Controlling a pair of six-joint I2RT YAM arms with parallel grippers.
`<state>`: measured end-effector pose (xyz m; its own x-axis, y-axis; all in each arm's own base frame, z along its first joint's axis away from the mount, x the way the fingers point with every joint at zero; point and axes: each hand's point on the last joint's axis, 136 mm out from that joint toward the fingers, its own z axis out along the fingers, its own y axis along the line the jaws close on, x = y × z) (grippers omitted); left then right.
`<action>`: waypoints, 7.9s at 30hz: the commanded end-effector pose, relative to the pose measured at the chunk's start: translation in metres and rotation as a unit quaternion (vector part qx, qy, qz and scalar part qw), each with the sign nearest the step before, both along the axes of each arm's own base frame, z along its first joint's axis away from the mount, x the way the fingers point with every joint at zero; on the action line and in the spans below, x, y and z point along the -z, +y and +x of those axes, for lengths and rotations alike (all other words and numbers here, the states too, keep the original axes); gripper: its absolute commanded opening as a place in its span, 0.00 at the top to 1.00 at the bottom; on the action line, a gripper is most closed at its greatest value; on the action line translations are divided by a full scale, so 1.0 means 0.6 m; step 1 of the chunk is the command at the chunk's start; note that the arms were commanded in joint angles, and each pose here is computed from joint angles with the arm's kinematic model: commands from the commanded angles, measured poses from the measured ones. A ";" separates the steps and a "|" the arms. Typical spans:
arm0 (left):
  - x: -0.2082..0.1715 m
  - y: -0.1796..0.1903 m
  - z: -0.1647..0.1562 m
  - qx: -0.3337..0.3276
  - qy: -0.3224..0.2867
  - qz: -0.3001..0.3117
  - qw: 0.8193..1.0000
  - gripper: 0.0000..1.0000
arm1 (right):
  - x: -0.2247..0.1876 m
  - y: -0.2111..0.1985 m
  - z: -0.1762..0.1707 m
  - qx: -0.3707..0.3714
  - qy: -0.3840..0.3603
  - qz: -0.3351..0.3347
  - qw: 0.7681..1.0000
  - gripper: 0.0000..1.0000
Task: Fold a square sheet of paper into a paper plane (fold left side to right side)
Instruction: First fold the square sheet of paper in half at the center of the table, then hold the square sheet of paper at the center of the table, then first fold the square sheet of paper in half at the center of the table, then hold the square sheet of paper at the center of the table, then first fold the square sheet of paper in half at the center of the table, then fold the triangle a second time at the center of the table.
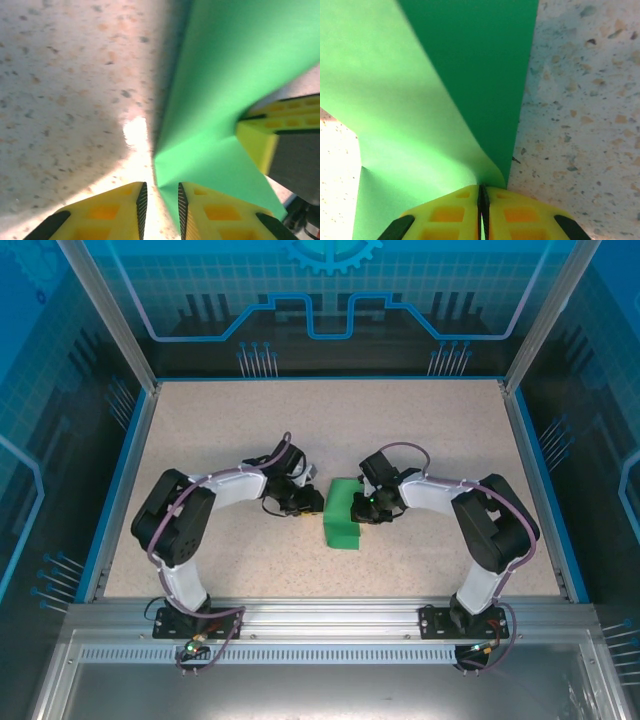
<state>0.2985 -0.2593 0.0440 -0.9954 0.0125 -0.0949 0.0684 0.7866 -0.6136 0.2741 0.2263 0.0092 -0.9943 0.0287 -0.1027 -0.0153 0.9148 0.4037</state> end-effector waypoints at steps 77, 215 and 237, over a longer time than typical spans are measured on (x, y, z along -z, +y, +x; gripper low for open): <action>0.019 -0.057 -0.202 0.111 0.033 -0.042 0.992 0.72 | 0.031 0.012 0.052 0.014 0.020 0.010 1.000 0.89; -0.079 -0.032 -0.011 -0.023 -0.034 -0.095 0.995 0.61 | -0.110 -0.041 -0.026 0.036 -0.089 0.111 0.989 0.27; 0.031 -0.052 -0.041 0.001 0.017 -0.023 1.000 0.64 | -0.091 -0.021 -0.039 0.018 -0.013 0.134 0.991 0.31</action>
<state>0.2741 -0.2915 0.0235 -0.9989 -0.0044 -0.0459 0.0274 0.7440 -0.6676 0.2482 0.2079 0.0576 -0.9837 0.1125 -0.1405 0.0037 0.7932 0.6090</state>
